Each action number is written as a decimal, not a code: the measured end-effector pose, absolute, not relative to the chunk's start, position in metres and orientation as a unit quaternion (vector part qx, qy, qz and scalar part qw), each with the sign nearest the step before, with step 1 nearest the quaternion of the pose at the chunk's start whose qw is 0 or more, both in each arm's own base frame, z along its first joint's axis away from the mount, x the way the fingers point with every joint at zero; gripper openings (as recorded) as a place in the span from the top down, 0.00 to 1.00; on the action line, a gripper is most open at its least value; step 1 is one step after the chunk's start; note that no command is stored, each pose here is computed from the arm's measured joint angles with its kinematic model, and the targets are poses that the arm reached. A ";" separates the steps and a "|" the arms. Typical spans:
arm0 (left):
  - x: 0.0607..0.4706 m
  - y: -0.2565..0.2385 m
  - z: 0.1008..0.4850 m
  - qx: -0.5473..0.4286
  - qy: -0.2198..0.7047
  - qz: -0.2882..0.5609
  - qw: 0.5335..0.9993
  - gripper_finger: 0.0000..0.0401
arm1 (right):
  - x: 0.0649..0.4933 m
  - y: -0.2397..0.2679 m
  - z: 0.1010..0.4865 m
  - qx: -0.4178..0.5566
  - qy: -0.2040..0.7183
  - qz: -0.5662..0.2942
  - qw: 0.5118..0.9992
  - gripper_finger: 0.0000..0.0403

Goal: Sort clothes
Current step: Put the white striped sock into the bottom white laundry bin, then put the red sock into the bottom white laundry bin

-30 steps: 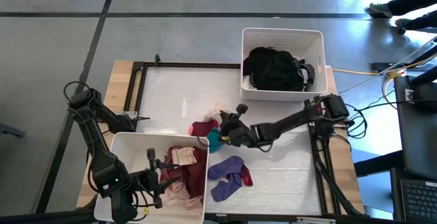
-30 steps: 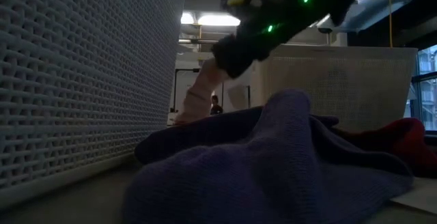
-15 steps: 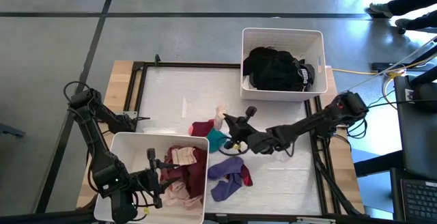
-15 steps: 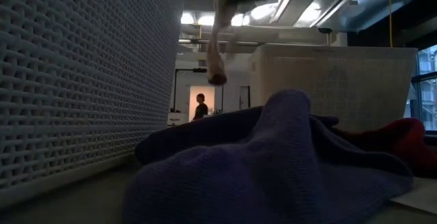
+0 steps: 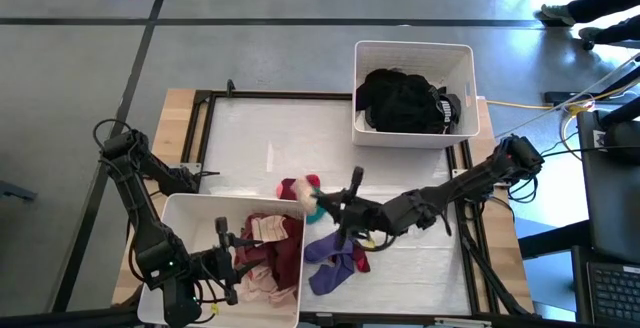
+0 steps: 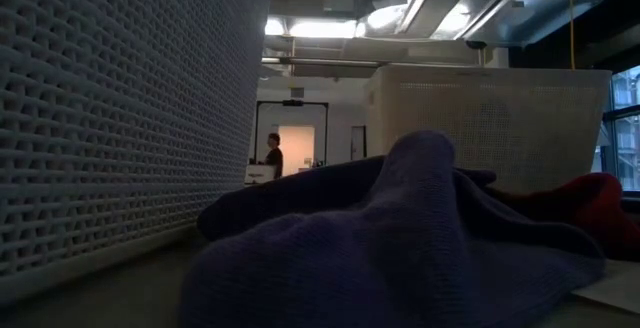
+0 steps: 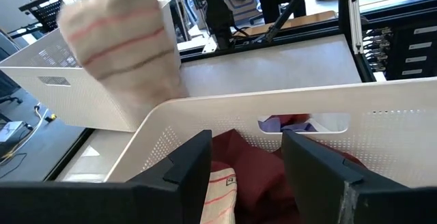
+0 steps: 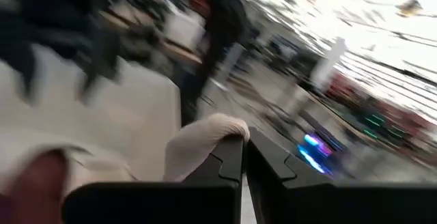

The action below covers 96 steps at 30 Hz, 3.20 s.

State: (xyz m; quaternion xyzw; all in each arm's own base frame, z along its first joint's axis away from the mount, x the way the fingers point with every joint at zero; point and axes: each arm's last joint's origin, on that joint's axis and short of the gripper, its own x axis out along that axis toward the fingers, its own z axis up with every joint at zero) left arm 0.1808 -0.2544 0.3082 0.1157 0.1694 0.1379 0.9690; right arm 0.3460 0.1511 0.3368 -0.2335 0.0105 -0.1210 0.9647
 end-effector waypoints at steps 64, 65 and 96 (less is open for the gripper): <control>0.186 -0.252 0.305 0.099 0.188 0.129 0.968 0.58 | 0.344 0.120 0.318 -0.113 0.165 -0.048 0.979 0.47; 0.186 -0.251 0.304 0.098 0.190 0.132 0.968 0.58 | 0.343 0.119 0.314 -0.117 0.182 -0.061 0.974 0.47; 0.193 -0.245 0.303 0.099 0.193 0.146 0.965 0.58 | 0.386 0.026 0.135 0.011 0.253 -0.124 0.959 0.47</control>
